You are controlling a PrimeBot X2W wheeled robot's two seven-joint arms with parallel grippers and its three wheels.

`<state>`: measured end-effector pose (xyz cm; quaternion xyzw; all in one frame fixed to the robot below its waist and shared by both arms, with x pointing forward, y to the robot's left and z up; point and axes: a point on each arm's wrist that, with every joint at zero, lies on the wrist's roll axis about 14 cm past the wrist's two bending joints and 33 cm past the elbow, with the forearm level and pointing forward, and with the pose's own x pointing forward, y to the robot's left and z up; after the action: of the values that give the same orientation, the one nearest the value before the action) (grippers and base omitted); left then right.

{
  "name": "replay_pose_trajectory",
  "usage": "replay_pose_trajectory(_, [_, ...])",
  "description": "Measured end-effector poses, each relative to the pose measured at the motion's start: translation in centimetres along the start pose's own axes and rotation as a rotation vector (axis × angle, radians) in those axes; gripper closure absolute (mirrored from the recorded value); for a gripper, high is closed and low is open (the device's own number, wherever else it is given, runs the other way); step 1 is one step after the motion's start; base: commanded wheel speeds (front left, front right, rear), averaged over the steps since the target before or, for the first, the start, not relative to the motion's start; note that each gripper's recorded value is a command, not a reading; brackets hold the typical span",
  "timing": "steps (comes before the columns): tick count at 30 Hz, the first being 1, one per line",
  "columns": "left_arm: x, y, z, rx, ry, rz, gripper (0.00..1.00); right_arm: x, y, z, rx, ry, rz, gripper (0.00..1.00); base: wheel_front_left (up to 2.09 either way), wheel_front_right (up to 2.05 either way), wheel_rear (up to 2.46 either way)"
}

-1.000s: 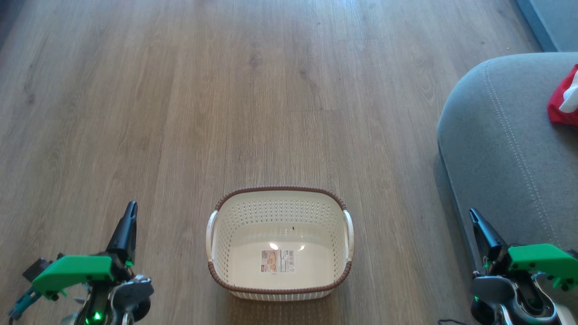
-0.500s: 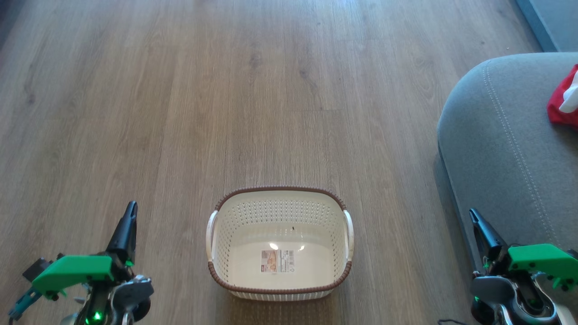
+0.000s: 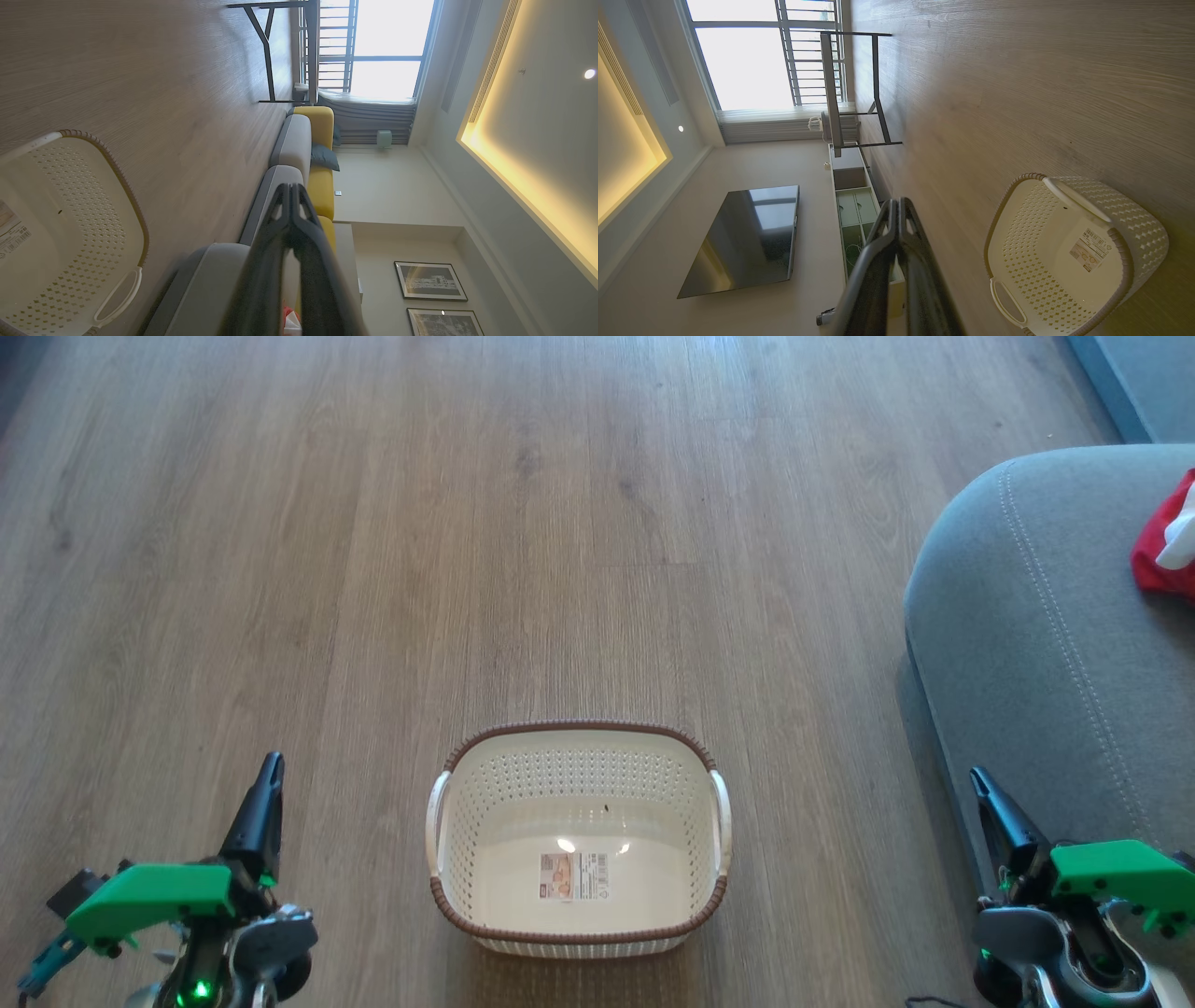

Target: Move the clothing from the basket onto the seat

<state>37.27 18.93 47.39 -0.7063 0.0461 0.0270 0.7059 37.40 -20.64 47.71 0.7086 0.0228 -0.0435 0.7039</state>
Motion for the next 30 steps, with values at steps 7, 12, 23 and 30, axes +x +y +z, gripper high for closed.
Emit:
replay_pose_trajectory(7, [0.0, 0.0, 0.0, 0.0, 0.0, 0.0, 1.0, 0.0, 0.0, 0.0, 0.0, 0.0, 0.0, 1.0, 0.0, 0.0, 0.0])
replay_pose_trajectory(12, [0.0, 0.0, 0.0, 0.0, 0.0, 0.0, 1.0, 0.0, 0.0, 0.0, 0.0, 0.0, 0.0, 1.0, 0.0, 0.0, 0.0])
replay_pose_trajectory(23, [0.0, 0.0, 0.0, 0.0, 0.0, 0.0, 1.0, 0.0, 0.0, 0.0, 0.0, 0.0, 0.0, 1.0, 0.0, 0.0, 0.0])
replay_pose_trajectory(30, [0.0, 0.0, 0.0, 0.0, 0.0, 0.0, 1.0, 0.0, 0.0, 0.0, 0.0, 0.0, 0.0, 1.0, 0.0, 0.0, 0.0])
